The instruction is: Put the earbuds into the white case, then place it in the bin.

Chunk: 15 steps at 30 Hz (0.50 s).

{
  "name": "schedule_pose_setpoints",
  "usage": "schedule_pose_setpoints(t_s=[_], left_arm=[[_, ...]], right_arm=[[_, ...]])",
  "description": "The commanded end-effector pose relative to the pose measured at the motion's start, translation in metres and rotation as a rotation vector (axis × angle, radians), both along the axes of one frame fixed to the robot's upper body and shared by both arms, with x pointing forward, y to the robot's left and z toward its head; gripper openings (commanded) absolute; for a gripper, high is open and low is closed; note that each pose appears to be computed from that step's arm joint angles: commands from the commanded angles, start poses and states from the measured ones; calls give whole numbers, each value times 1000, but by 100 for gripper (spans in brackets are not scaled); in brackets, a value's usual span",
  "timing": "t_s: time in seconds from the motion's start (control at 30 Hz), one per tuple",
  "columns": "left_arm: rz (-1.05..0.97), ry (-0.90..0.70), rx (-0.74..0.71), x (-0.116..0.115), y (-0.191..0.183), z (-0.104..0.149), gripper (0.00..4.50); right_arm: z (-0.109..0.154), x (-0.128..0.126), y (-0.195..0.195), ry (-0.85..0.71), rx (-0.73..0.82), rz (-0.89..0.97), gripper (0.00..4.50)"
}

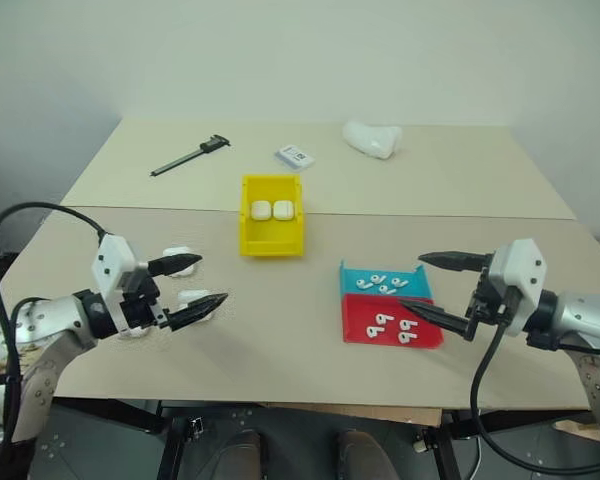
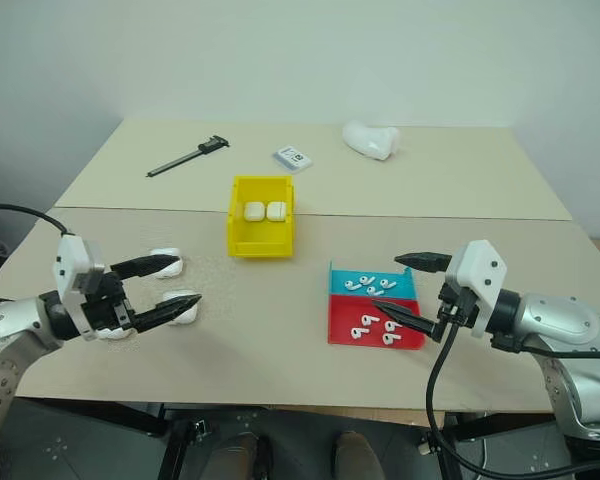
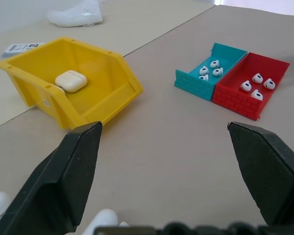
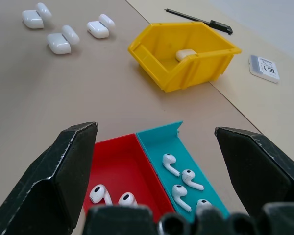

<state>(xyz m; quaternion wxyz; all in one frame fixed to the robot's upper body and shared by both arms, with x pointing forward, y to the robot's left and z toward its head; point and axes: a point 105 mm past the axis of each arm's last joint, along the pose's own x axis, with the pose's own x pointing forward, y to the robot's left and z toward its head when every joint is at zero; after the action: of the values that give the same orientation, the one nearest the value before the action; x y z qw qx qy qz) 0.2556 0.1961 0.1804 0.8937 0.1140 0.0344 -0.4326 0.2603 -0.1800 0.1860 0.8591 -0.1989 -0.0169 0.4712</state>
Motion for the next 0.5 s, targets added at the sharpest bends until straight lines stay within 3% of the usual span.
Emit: schedule_pose_setpoints(t_s=[0.03,0.5], left_arm=[[-4,-45,18,-6,-1,10,445],[100,25,-1,-18,-4,19,445]], right_arm=[[10,-4,4,-36,21,21,445],[7,-2,6,-32,33,21,445]])
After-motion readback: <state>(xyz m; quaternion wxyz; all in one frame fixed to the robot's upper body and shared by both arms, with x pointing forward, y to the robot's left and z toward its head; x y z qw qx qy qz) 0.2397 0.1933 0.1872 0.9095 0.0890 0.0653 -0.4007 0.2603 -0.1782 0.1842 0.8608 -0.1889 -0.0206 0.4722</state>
